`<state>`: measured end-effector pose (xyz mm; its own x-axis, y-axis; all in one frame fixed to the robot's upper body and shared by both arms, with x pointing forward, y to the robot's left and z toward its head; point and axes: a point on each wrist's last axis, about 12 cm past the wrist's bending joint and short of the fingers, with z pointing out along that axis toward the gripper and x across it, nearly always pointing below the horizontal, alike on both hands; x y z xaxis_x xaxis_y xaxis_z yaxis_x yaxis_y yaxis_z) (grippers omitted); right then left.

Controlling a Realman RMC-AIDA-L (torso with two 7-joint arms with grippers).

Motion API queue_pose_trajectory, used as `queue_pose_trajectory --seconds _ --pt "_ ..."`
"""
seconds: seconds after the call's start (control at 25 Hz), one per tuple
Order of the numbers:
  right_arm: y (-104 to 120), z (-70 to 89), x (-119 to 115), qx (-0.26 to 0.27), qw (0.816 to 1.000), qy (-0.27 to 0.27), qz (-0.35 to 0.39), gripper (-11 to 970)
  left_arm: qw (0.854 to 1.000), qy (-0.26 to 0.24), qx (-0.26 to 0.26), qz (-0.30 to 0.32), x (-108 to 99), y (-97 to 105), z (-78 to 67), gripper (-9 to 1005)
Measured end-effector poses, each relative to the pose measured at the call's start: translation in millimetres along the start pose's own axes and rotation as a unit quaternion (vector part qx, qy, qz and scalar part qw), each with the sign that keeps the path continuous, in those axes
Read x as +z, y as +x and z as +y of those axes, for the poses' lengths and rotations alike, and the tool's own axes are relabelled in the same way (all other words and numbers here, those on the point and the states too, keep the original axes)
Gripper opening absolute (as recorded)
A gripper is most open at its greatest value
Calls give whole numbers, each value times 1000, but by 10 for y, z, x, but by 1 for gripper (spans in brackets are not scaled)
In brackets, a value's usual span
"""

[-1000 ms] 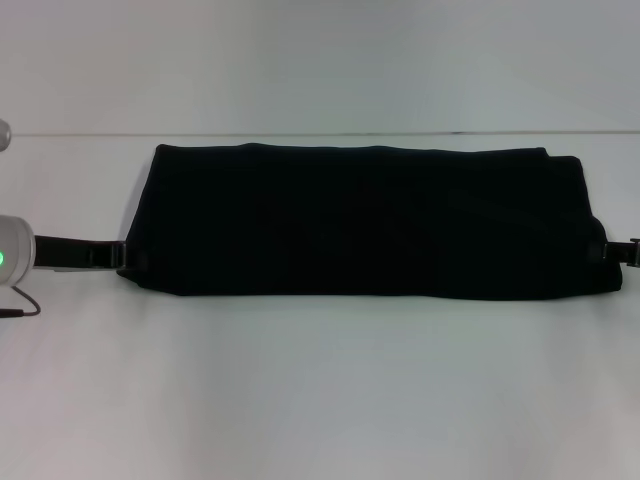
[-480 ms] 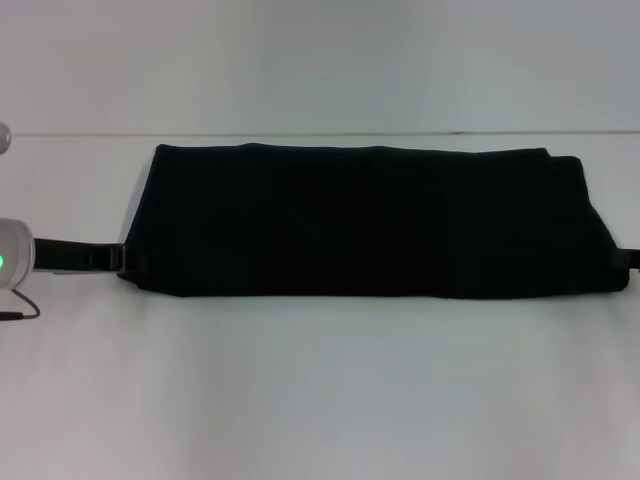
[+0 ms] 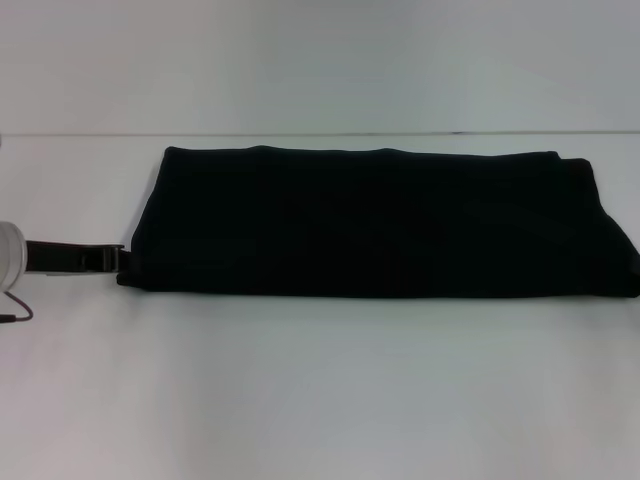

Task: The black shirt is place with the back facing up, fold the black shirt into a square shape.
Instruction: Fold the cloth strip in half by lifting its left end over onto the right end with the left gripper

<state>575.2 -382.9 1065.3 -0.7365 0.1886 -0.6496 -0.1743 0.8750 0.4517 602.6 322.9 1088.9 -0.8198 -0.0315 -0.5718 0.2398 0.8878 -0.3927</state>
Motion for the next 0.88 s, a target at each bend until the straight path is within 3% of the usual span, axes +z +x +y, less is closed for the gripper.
queue_pose_trajectory --seconds 0.4,0.64,0.88 --pt "9 -12 -32 9 1000 -2 -6 10 1000 5 5 5 -8 15 -2 48" --pt "-201 10 -180 7 999 -23 -46 146 1000 16 12 12 -6 13 -37 57" --pt "-460 226 -91 -24 997 -57 -55 410 1000 18 15 12 2 0 -54 66"
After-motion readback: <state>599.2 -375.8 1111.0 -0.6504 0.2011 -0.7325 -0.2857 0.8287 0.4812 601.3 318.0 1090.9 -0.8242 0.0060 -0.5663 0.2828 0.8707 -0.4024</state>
